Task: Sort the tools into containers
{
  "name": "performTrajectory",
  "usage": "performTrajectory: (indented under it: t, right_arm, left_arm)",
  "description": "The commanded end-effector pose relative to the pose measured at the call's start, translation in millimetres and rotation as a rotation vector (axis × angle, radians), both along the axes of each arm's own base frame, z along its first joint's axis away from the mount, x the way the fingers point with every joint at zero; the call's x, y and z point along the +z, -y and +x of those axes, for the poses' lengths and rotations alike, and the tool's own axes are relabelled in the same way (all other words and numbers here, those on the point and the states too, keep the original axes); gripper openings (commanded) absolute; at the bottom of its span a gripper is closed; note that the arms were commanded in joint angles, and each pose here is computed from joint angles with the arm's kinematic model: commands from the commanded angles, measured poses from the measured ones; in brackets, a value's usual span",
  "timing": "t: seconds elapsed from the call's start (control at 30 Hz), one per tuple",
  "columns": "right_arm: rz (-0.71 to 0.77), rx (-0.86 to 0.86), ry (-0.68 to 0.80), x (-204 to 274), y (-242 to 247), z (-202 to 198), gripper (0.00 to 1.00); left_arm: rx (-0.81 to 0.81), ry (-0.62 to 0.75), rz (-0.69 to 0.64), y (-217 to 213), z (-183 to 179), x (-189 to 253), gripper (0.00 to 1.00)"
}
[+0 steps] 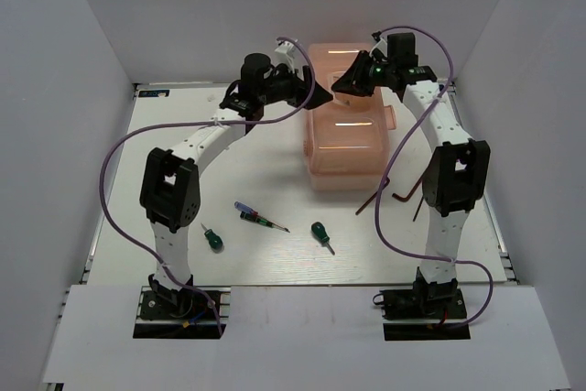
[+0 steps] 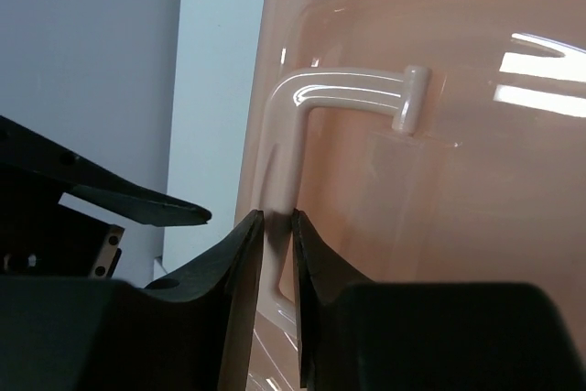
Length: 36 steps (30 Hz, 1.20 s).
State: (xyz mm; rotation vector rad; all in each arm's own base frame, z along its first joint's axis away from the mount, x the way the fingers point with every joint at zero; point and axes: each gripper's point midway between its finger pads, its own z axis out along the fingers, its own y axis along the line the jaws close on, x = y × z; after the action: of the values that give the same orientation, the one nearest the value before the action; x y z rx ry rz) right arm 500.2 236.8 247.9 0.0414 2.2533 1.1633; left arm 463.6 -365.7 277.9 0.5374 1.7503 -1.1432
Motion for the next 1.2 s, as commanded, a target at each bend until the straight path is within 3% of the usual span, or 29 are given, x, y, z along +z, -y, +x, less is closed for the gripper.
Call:
performTrajectory:
  t: [0.0, 0.17, 0.43, 0.77, 0.87, 1.03, 1.17]
  right_arm:
    - [0.107, 0.072, 0.068, 43, -12, -14, 0.25]
    - [0.128, 0.072, 0.054, 45, -12, -15, 0.25]
    - [0.143, 0.073, 0.05, 45, -10, -12, 0.25]
    - [0.185, 0.099, 0.039, 49, -14, -16, 0.25]
    - [0.197, 0.094, 0.045, 53, -9, -15, 0.28]
    - [0.186, 0.095, 0.065, 56, -3, -16, 0.45]
    - [0.054, 0.026, 0.165, 73, 17, -10, 0.46]
  left_arm:
    - [-0.011, 0.03, -0.017, 2, 4, 20, 0.85]
    - [-0.031, 0.028, -0.017, 16, 14, 21, 0.85]
    - [0.003, -0.103, 0.042, 24, 28, -9, 0.83]
    - [-0.001, -0.17, 0.045, 35, 34, -25, 0.78]
    - [-0.017, -0.195, 0.039, 44, 32, -33, 0.75]
    - [-0.035, -0.21, 0.036, 57, 27, -40, 0.74]
    - [-0.015, -0.224, 0.039, 55, 29, -45, 0.73]
